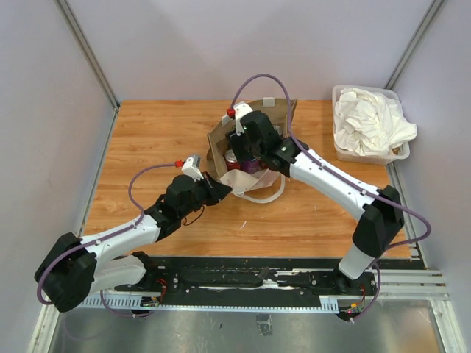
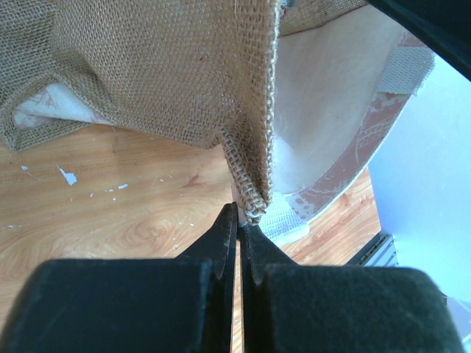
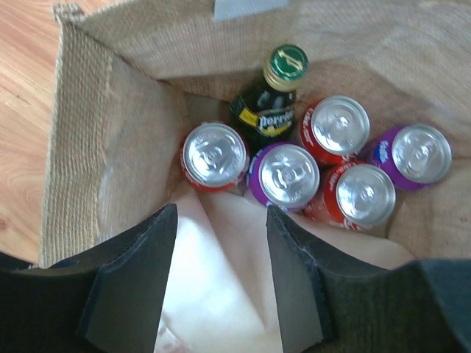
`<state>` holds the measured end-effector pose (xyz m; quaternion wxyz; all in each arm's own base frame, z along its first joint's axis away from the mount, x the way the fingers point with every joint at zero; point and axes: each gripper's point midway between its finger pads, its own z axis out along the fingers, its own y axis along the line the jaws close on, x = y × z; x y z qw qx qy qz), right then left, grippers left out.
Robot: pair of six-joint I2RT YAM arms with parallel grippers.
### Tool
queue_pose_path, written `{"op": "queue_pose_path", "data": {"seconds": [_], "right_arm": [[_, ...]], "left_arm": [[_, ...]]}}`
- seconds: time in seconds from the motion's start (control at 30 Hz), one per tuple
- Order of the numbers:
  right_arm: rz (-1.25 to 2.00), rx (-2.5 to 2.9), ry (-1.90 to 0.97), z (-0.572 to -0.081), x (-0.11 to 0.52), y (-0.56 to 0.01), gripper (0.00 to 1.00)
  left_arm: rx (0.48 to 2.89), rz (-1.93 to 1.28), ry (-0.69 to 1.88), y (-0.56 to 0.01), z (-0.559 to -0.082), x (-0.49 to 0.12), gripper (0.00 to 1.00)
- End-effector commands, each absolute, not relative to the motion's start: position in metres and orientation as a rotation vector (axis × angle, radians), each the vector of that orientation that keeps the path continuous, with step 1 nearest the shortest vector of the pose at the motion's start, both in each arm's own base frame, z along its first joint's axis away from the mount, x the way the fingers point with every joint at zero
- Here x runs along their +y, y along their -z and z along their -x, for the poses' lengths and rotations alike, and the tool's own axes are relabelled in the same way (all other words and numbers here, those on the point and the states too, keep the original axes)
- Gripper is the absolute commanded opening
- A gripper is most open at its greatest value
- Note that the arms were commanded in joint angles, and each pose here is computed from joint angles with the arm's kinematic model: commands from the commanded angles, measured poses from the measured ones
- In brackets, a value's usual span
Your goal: Take the beverage out of the canvas bag
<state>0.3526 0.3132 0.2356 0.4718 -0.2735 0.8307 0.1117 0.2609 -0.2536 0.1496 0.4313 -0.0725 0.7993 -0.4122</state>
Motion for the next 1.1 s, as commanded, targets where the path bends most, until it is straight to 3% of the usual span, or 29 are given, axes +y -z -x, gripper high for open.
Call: {"op": "queue_pose_path", "data": {"seconds": [0.0,0.43,0.67,1.07], "right_arm": [[0.746,2.087,-0.271,-0.361,0.328,-0.220,0.54],[0.808,2.213,-0.239,-0.379,0.339,-0.166,0.66],[0.832,2.258,-0.247,-0.381,0.341,-0.144,0.77],[0.876,2.289,-0.283,-0.388,0.358,-0.123,0.80]], "left_arm": [[2.096,0.148,0.992,-0.126,-0.248,-0.254,0.00],[2.090,0.157,0.998,-0.127,-0.246,-0.253,0.01],[2.093,0.162,0.996,-0.128,-0.247,-0.253,0.02],[2.104,0.168,0.987,-0.124,-0.247,-0.253,0.03]]}}
